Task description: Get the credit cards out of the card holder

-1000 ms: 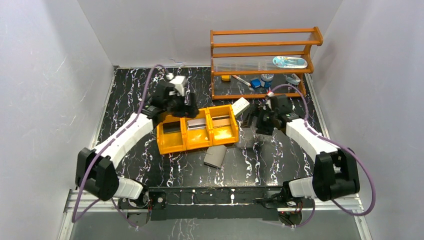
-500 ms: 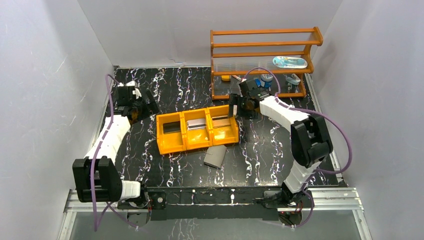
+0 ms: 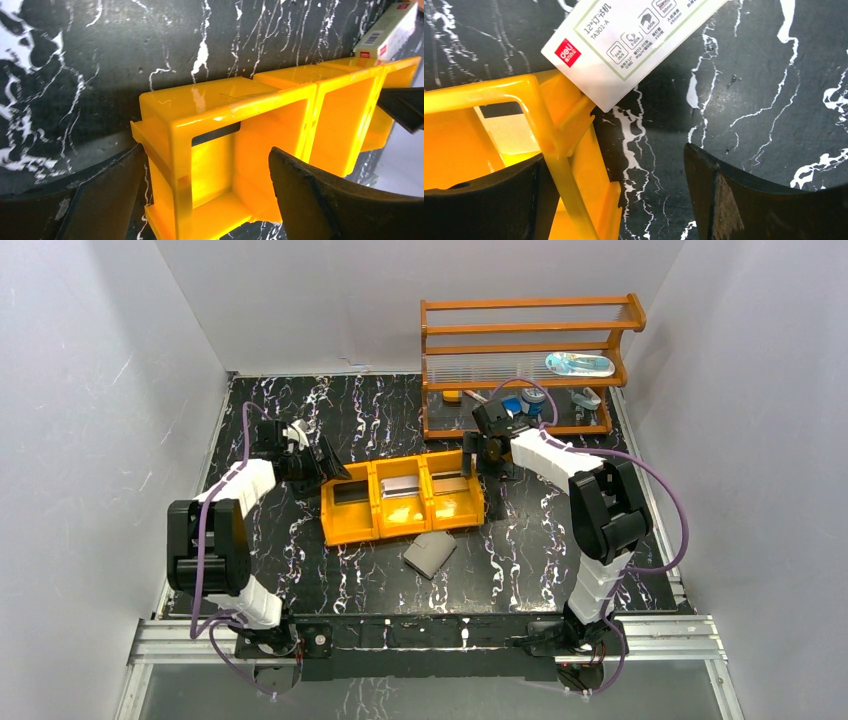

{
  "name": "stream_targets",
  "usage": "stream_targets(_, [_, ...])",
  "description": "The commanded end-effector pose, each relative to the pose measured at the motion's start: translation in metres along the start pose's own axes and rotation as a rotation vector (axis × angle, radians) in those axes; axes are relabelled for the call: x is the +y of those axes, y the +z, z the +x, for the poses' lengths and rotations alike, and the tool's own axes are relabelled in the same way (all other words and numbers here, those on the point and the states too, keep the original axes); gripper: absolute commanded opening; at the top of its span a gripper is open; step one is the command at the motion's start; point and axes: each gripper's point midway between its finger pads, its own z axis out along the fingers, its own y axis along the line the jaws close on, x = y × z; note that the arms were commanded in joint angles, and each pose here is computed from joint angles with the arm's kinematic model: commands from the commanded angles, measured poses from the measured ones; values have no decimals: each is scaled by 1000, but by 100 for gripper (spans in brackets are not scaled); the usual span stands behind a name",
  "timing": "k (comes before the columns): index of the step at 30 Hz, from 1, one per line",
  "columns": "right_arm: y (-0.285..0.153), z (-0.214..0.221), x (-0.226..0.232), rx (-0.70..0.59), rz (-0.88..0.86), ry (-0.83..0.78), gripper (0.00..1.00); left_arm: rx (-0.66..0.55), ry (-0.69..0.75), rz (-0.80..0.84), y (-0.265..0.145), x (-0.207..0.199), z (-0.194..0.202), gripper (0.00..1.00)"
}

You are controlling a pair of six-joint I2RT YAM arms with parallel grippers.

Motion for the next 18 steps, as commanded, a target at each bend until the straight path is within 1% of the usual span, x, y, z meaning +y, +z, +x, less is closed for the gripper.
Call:
stream_targets(1, [-10,-3,-15,-52,64,45,91,13,44,170,-1,-34,-14,91])
stream_targets(7, [-13,1,-21,-60,72,79,90,34,60,239,4,-49,-19,90])
stream_targets(10, [-25,-7,-18,-98,42,86,90,38,53,247,4,-52,-20,89])
stream_targets(13, [-37,-16,-11,-115,1,68,91,19,44,173,1,-41,-18,90])
stream_targets(18, [-71,-26,-6,-166,-52,63,94,-74,69,8,-16,-20,-28,98])
